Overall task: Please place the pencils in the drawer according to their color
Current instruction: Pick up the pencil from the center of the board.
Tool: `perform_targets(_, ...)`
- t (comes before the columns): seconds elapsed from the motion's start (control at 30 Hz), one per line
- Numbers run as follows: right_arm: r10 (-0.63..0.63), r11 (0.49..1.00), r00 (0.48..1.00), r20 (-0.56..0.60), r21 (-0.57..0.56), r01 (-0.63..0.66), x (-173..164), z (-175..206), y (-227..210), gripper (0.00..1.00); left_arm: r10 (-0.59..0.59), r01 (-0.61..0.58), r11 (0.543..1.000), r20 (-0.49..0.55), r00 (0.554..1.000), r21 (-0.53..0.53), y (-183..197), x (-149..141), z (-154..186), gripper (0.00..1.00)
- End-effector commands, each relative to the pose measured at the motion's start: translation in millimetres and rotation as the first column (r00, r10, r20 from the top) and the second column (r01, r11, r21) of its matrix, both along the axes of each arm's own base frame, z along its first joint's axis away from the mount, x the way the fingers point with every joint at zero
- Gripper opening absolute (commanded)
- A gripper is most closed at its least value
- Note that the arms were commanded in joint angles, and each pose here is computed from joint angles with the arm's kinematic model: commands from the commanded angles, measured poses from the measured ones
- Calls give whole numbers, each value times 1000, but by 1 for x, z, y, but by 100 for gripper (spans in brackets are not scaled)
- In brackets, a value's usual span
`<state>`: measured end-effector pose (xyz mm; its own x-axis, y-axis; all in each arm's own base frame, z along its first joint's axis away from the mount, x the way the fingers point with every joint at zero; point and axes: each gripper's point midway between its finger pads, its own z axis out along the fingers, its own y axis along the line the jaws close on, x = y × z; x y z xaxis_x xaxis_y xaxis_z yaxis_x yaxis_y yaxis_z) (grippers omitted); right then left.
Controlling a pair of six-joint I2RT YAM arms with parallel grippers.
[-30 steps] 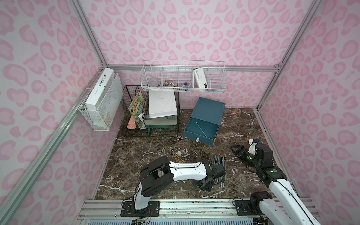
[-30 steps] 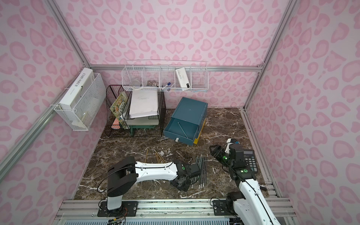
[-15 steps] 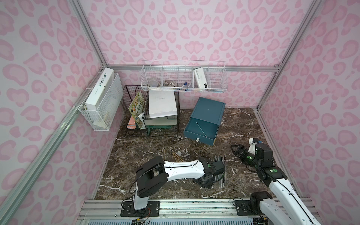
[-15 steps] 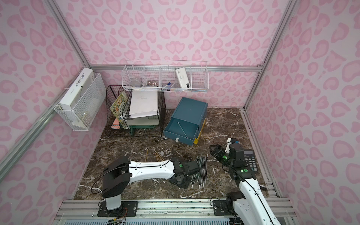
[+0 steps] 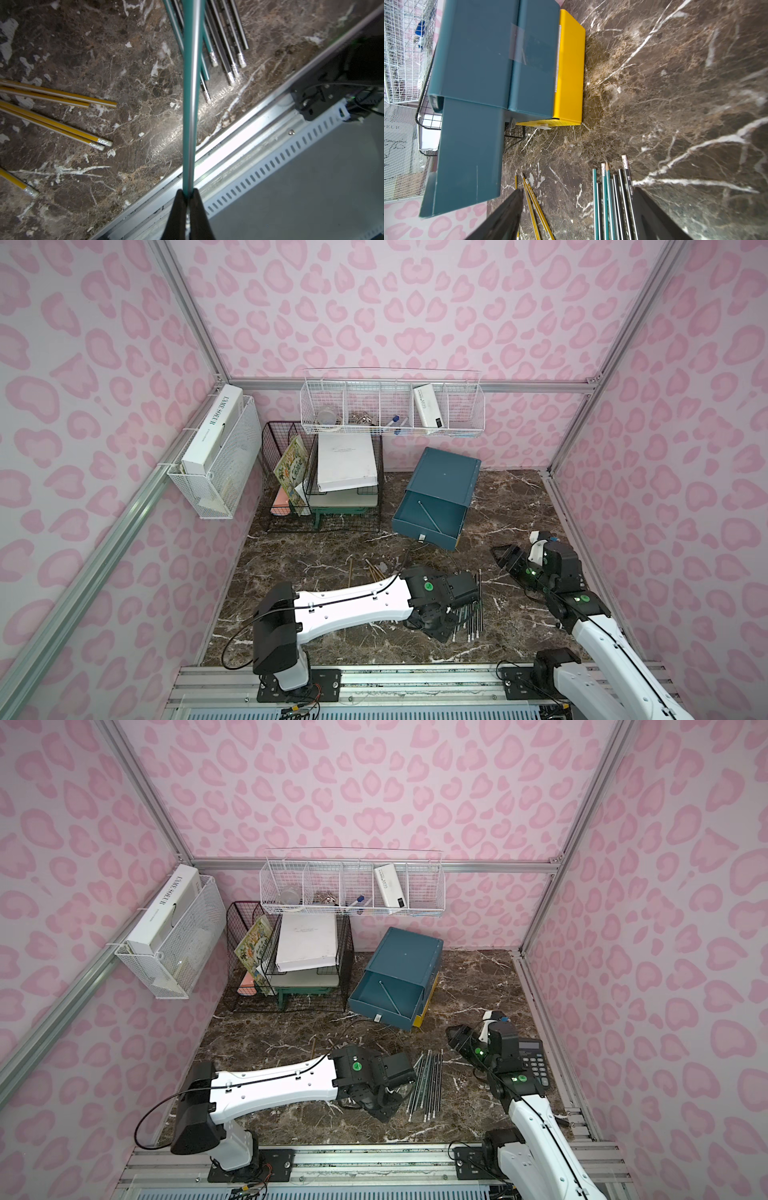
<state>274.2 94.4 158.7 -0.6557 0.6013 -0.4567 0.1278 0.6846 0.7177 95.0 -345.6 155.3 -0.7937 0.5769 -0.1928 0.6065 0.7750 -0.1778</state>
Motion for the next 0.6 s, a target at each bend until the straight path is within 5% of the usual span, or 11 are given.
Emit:
perform_targets(0.0, -4, 1000, 999, 41, 8, 4, 7, 12, 1, 81, -52, 51, 997, -17, 999, -50, 3, -11, 27, 0)
perform_targets(0.23, -1, 1000, 998, 61, 19, 0, 12, 23, 3, 81, 20, 0, 958, 65, 998, -288, -22, 8, 99, 0)
perform_targets(0.37, 4, 1000, 997, 73, 25, -6, 15, 29, 4, 81, 184, -128, 871, 72, 980, -475, -40, 45, 142, 0)
perform_targets(0.57, 35, 999, 996, 83, 38, -39, 20, 41, 11, 81, 389, -323, 736, -20, 921, -595, -52, 98, 179, 0)
